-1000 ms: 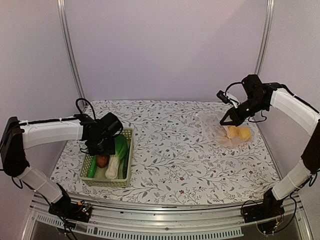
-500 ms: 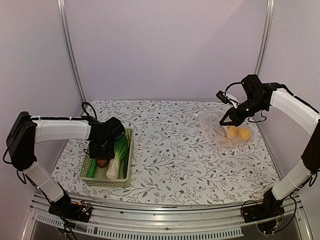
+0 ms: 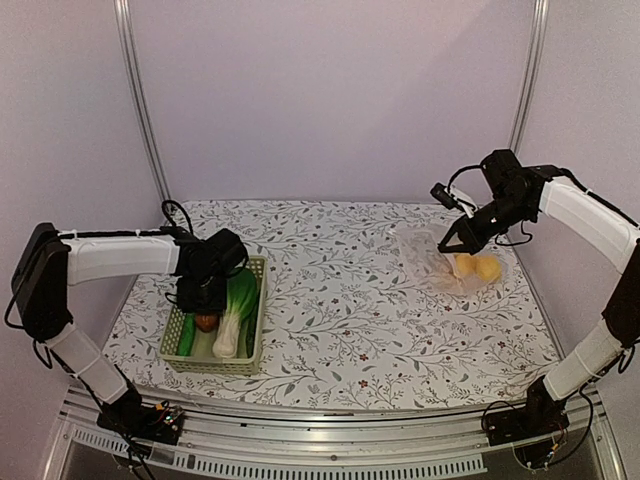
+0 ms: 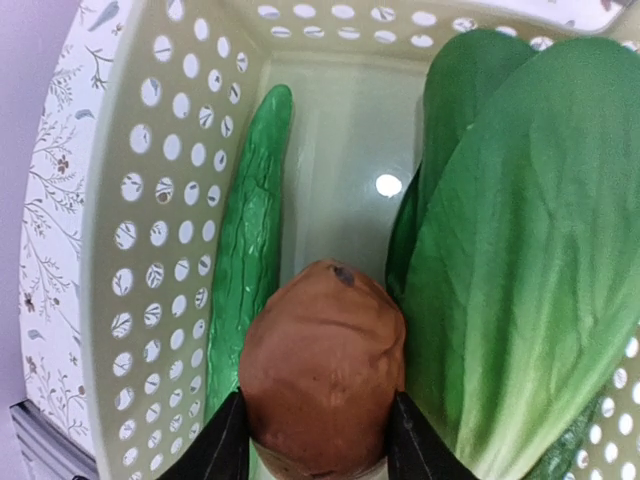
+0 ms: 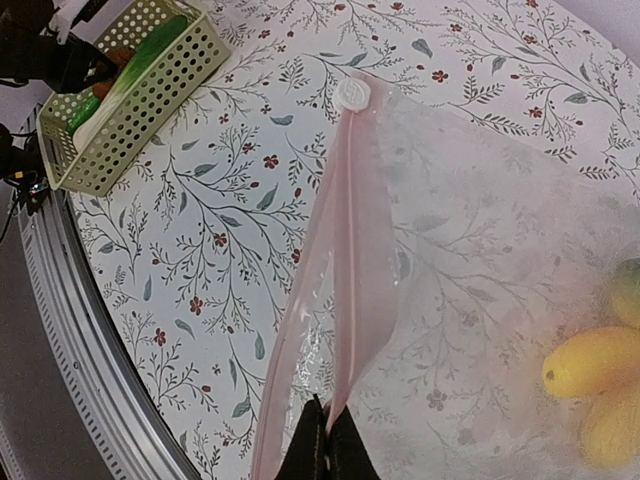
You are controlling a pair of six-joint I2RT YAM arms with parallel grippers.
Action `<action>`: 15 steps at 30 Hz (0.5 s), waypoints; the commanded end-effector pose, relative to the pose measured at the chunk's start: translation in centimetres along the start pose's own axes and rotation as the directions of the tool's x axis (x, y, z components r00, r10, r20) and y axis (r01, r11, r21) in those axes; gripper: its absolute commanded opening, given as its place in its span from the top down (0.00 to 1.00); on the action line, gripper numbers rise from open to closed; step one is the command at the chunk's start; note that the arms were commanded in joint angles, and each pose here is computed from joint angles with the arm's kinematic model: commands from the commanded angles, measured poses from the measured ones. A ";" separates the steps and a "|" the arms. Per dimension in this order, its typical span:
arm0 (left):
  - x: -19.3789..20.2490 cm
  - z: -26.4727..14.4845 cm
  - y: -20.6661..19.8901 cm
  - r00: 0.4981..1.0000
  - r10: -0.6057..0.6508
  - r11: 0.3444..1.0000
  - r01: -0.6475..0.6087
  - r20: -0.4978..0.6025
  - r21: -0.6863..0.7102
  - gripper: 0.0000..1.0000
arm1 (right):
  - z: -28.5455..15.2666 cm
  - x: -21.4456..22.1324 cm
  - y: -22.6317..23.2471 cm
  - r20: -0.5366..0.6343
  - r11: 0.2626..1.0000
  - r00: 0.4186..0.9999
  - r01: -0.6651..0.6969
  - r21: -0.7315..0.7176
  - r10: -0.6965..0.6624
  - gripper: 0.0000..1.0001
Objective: Place the food in the zip-top bag and seal the zipper
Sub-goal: Pick up the fake vegetable from the bin.
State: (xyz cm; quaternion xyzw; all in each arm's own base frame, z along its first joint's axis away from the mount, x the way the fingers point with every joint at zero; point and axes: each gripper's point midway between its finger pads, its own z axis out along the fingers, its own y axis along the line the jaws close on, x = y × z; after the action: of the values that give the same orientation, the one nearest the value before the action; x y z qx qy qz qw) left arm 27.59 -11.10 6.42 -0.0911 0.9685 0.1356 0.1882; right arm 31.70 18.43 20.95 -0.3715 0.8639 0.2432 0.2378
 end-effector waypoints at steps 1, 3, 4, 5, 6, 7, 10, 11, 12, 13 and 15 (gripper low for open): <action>-2.7 -4.5 0.2 0.996 -0.052 0.996 0.046 0.068 0.082 0.65 | -0.8 -0.9 0.9 0.005 0.999 0.999 0.036 0.001 -0.036 1.00; -3.7 -6.3 0.1 0.993 -0.063 0.992 0.051 0.101 0.118 0.65 | -0.9 -1.3 1.2 0.007 0.999 0.999 0.046 -0.003 -0.046 1.00; -4.3 -7.3 -0.1 0.990 -0.067 0.989 0.050 0.122 0.141 0.65 | -0.8 -1.5 1.4 0.006 0.999 0.999 0.053 -0.007 -0.053 1.00; -4.7 -8.2 -0.4 0.987 -0.072 0.985 0.048 0.142 0.166 0.65 | -0.8 -1.7 1.7 0.007 0.998 0.998 0.060 -0.011 -0.060 1.00; -5.2 -9.2 -0.9 0.984 -0.073 0.980 0.040 0.165 0.193 0.66 | -0.7 -1.8 1.9 0.004 0.998 0.998 0.064 -0.016 -0.064 1.00; -5.7 -10.2 -1.4 0.979 -0.078 0.974 0.034 0.190 0.222 0.66 | -0.6 -1.9 2.1 0.002 0.997 0.998 0.070 -0.021 -0.070 1.00; -7.2 -13.8 -3.8 0.955 -0.096 0.944 -0.002 0.280 0.330 0.72 | 0.0 -2.0 2.9 -0.013 0.995 0.996 0.089 -0.039 -0.090 1.00; -7.7 -15.2 -4.7 0.939 -0.113 0.932 -0.012 0.324 0.361 0.73 | 0.2 -2.0 3.1 -0.018 0.994 0.995 0.096 -0.043 -0.096 1.00; -8.1 -16.7 -6.0 0.918 -0.127 0.916 -0.036 0.376 0.399 0.74 | 0.4 -2.0 3.4 -0.023 0.993 0.994 0.103 -0.049 -0.104 1.00; -8.3 -18.2 -7.6 0.898 -0.132 0.892 -0.077 0.420 0.446 0.75 | 0.6 -2.1 3.7 -0.025 0.992 0.993 0.112 -0.056 -0.113 1.00; -8.3 -21.4 -11.6 0.859 -0.146 0.813 -0.179 0.491 0.554 0.76 | 0.9 -2.2 4.6 -0.037 0.989 0.991 0.129 -0.072 -0.131 1.00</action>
State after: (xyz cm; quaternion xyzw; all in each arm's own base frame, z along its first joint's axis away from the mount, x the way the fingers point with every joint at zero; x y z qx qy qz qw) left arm 30.11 -19.99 21.36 -0.0435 0.9281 -0.0389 0.3676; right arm 30.41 21.62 22.57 -0.4177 0.8419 0.2499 0.2331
